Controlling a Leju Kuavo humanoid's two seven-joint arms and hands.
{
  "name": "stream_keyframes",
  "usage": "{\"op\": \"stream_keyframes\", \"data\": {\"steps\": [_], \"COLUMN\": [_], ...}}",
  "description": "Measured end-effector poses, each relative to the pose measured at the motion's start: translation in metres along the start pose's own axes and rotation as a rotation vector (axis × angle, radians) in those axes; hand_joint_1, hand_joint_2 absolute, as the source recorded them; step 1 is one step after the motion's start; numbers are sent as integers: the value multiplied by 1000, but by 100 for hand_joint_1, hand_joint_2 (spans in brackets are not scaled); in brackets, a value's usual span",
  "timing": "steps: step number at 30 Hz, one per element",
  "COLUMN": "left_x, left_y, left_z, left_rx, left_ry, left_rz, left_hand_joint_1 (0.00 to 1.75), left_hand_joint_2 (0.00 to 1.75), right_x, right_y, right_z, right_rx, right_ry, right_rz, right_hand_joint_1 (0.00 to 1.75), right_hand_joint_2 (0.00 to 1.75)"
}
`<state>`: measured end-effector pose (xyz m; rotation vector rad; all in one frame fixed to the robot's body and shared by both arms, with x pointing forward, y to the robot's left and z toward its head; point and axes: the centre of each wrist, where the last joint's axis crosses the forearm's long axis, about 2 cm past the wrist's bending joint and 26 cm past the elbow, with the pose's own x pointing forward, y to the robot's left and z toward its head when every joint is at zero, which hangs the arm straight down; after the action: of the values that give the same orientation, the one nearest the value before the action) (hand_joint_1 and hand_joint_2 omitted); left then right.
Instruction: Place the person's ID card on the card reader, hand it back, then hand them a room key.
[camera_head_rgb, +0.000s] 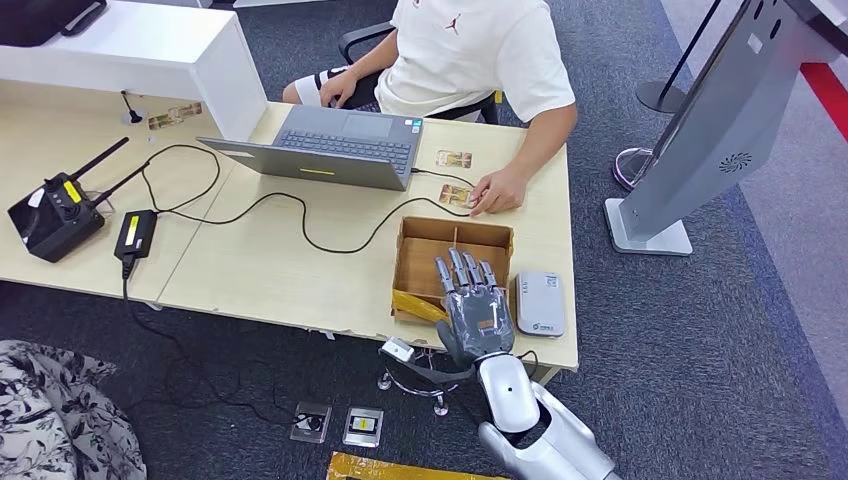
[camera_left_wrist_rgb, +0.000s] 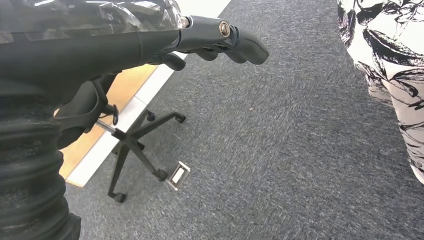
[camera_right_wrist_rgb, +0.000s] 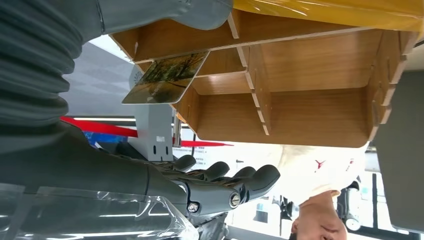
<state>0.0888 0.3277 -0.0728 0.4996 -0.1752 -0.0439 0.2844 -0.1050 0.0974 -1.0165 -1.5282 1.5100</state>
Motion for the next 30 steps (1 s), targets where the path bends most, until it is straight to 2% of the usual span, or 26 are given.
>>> {"op": "stream_keyframes", "data": {"steps": [8, 19, 30], "left_x": [1, 1, -3], "left_y": [0, 0, -1], "left_z": [0, 0, 0], "left_rx": [1, 0, -4], "left_ry": [8, 70, 32], "left_rz": [-5, -5, 29], "left_hand_joint_1": [0, 0, 0], "left_hand_joint_2": [175, 175, 175], "right_x": [-2, -6, -16], "right_y": [3, 7, 7], "right_z": [0, 0, -5], "right_rx": [7, 20, 8], "right_ry": [12, 42, 95], "right_rz": [2, -3, -10], "right_hand_joint_1": [0, 0, 0], "right_hand_joint_2": [175, 175, 175]}}
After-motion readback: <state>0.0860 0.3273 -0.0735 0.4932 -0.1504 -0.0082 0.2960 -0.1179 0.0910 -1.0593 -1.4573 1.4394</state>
